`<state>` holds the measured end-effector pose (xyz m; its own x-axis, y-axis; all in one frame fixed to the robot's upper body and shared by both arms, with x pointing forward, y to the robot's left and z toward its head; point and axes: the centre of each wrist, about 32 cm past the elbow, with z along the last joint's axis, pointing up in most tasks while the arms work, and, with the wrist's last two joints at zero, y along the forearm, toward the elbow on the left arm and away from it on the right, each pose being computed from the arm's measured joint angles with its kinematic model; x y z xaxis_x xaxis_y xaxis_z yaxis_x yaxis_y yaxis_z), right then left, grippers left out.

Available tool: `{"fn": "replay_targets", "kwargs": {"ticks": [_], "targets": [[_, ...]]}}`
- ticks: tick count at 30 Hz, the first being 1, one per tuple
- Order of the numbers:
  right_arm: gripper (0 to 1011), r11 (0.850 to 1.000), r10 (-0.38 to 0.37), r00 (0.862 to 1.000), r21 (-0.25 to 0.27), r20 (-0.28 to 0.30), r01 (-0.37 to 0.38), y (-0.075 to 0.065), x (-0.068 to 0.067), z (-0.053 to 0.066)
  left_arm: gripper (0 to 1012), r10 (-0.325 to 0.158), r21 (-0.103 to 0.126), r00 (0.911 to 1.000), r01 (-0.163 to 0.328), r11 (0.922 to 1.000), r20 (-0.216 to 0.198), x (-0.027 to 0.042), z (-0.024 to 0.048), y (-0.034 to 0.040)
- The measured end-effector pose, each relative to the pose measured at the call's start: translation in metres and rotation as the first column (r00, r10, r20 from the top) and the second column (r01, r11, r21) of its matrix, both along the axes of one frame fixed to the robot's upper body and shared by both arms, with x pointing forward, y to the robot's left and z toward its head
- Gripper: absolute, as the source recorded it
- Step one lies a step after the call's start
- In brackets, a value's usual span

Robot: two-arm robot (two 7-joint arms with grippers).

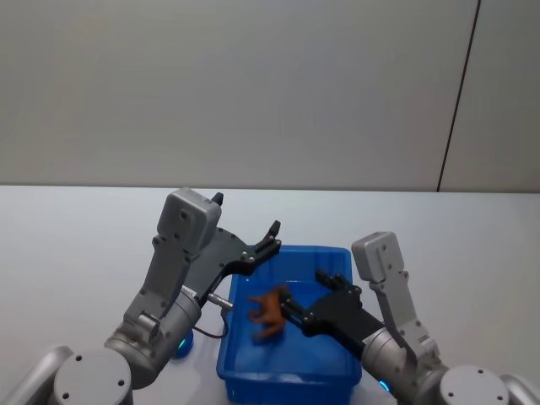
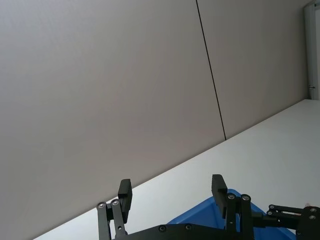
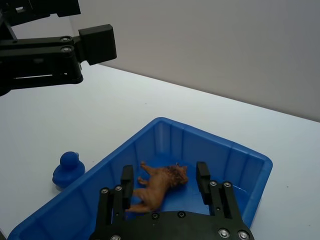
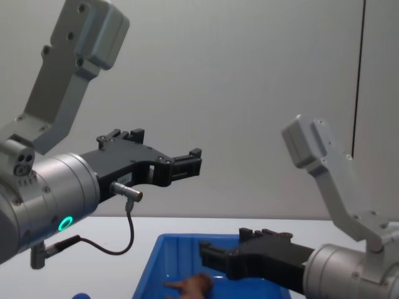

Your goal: Pick up the two dolls from the table and place them into the box.

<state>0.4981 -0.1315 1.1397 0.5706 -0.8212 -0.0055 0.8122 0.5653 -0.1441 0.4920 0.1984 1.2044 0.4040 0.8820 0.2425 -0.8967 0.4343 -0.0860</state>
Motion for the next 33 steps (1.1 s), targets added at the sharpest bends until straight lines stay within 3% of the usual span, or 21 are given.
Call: {"fn": "replay_targets", "kwargs": {"ticks": [11, 21, 33], "targets": [[1001, 0.997, -0.073, 0.997, -0.009, -0.006, 0.073, 0.002, -0.004, -0.002, 1003, 0.000, 0.000, 1.0000, 0.000, 1.0000, 0.000, 0.0000, 0.0000, 0.0000], [1001, 0.983, -0.185, 0.983, -0.017, 0.007, 0.185, -0.007, -0.015, -0.003, 1003, 0.000, 0.000, 1.0000, 0.000, 1.0000, 0.000, 0.0000, 0.0000, 0.0000], [1001, 0.936, -0.351, 0.936, -0.046, -0.007, 0.350, -0.025, -0.033, -0.004, 1003, 0.000, 0.000, 1.0000, 0.000, 1.0000, 0.000, 0.0000, 0.0000, 0.0000]]}}
